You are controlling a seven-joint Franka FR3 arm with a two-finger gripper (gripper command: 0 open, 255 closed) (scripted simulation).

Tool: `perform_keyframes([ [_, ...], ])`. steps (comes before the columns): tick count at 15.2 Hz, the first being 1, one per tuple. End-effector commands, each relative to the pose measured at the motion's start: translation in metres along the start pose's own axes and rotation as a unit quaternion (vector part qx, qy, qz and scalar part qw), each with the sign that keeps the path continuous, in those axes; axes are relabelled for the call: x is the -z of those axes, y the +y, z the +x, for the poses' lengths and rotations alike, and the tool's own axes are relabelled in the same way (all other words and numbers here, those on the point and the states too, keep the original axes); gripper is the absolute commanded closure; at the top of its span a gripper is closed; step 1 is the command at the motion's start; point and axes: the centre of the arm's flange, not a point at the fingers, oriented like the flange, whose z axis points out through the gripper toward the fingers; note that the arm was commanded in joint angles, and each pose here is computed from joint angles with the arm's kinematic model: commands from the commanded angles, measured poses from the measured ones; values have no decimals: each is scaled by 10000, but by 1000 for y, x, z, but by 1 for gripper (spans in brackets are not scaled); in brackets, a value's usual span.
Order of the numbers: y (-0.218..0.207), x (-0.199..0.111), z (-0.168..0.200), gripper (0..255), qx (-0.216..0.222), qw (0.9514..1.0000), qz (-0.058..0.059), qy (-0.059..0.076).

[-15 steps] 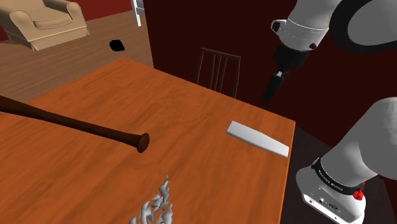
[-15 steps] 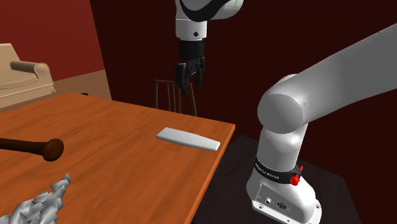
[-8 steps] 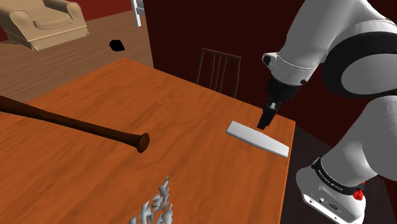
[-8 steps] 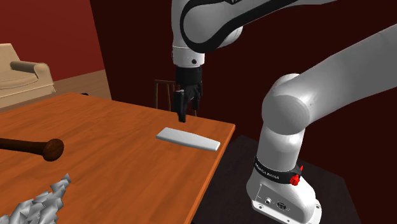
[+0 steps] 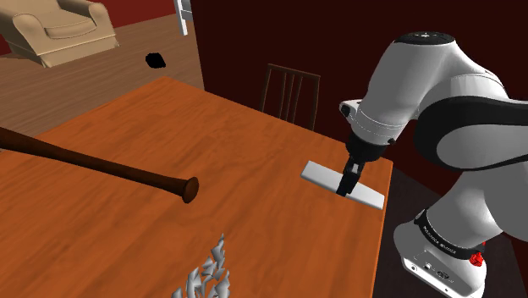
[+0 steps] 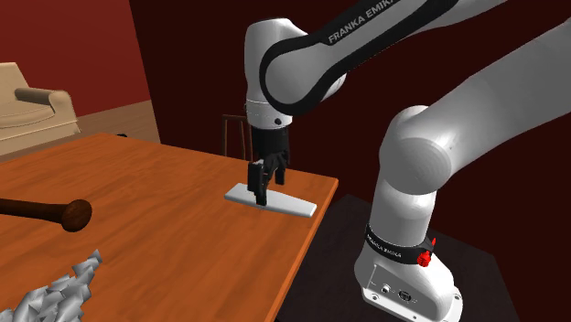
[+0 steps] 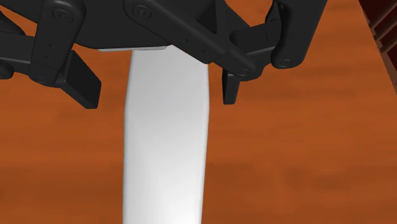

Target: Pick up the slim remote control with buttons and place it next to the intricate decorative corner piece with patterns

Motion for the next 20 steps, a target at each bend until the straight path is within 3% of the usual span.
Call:
perform_keyframes([
  [1,1,-12,0,0,2,10000,1,2],
  [10,1,-20,0,0,2,10000,1,2],
  [11,1,-20,0,255,2,10000,1,2],
  [20,1,-20,0,255,2,10000,1,2],
])
